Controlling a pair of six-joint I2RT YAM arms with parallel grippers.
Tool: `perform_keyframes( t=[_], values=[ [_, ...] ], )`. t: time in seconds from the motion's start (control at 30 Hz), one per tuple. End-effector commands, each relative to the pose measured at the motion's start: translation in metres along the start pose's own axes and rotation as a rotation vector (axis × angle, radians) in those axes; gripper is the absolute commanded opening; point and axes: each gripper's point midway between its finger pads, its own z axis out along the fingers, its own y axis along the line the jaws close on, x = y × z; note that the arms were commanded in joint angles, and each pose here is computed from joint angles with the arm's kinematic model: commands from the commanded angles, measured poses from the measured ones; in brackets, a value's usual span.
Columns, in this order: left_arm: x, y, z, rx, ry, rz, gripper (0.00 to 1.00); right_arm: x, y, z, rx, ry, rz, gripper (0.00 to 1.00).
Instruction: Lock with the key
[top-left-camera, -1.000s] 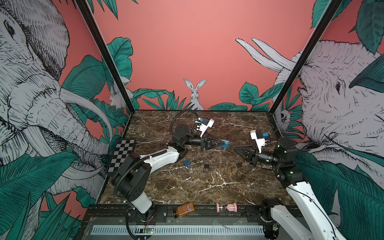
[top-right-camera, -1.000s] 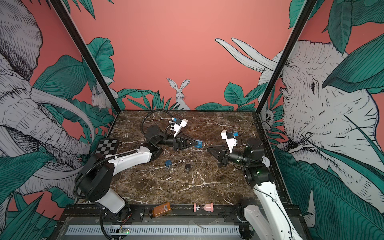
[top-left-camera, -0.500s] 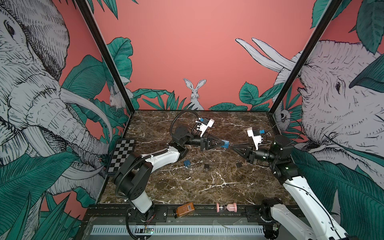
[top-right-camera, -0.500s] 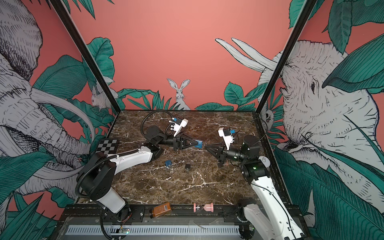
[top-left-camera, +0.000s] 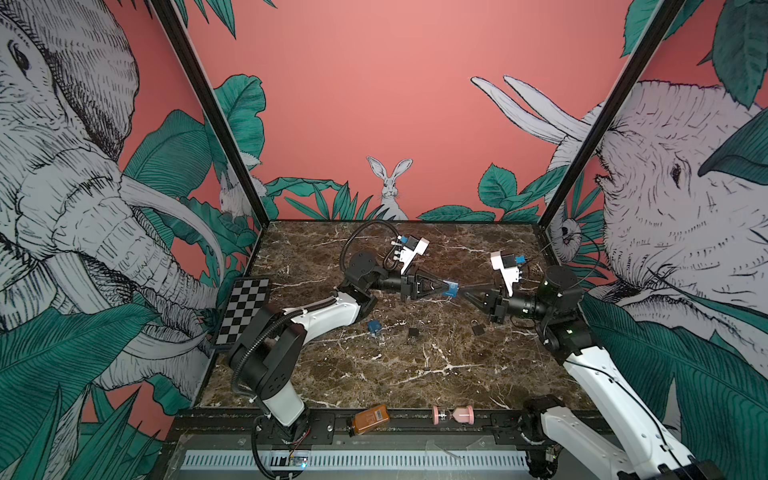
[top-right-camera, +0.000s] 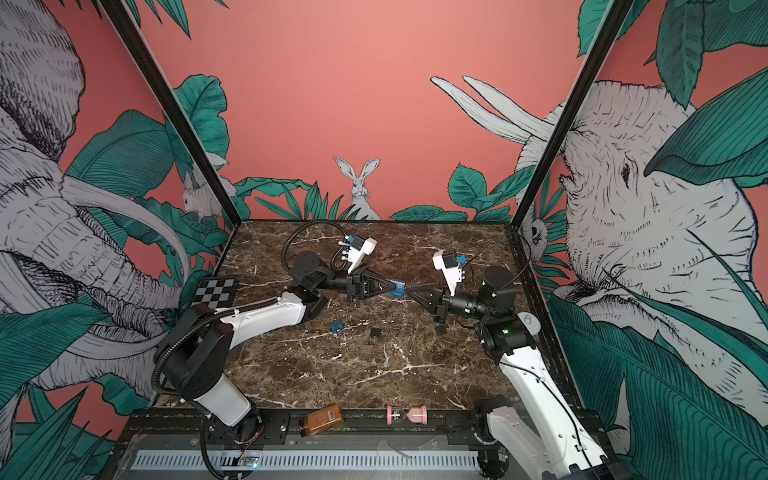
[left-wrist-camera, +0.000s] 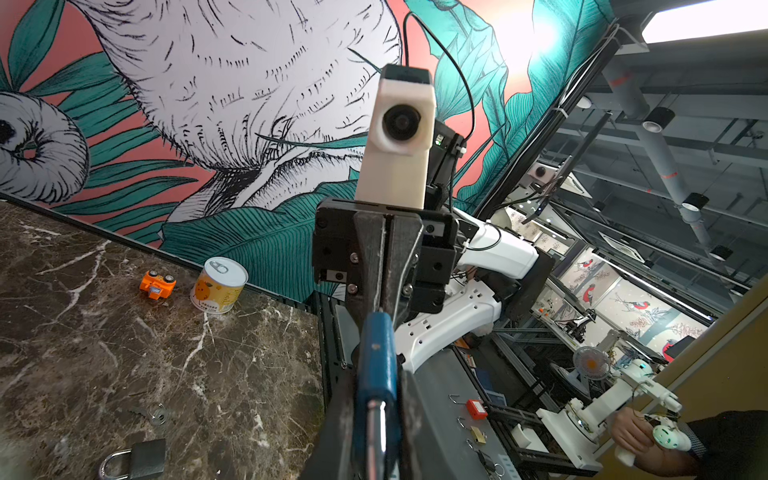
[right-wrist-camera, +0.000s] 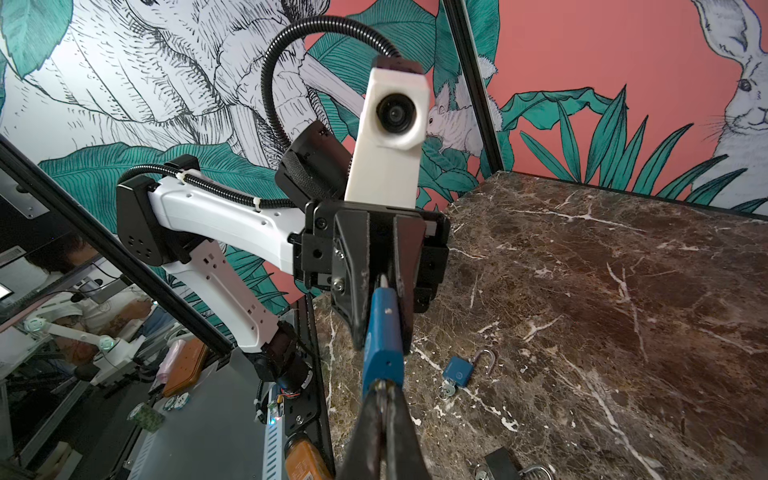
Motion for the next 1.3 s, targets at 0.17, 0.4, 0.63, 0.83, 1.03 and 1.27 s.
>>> perform_keyframes(
  t=[0.17,0.4,0.63,0.83,1.03,1.27],
  values=[
    [-0.007,-0.009,0.000,0.018,-0.006,0.060,0.00,-0.016,0.015,-0.001,-0.036,-0.040,-0.069,0.00],
    [-0.007,-0.007,0.000,0.013,-0.012,0.060,0.00,-0.013,0.013,-0.003,-0.024,-0.051,-0.077,0.00],
    [-0.014,-0.001,-0.013,-0.008,-0.042,0.059,0.00,-0.018,0.010,-0.011,-0.023,-0.085,-0.066,0.00],
    [-0.016,0.001,-0.016,-0.015,-0.048,0.062,0.00,-0.022,0.007,-0.018,-0.003,-0.104,-0.064,0.00],
    [-0.002,0.019,-0.016,-0.042,0.002,0.023,0.00,-0.018,-0.026,-0.030,0.187,-0.132,0.028,0.00],
    [0.124,0.089,0.005,-0.239,0.597,-0.130,0.00,0.048,-0.112,-0.057,0.647,-0.076,0.421,0.00]
  ],
)
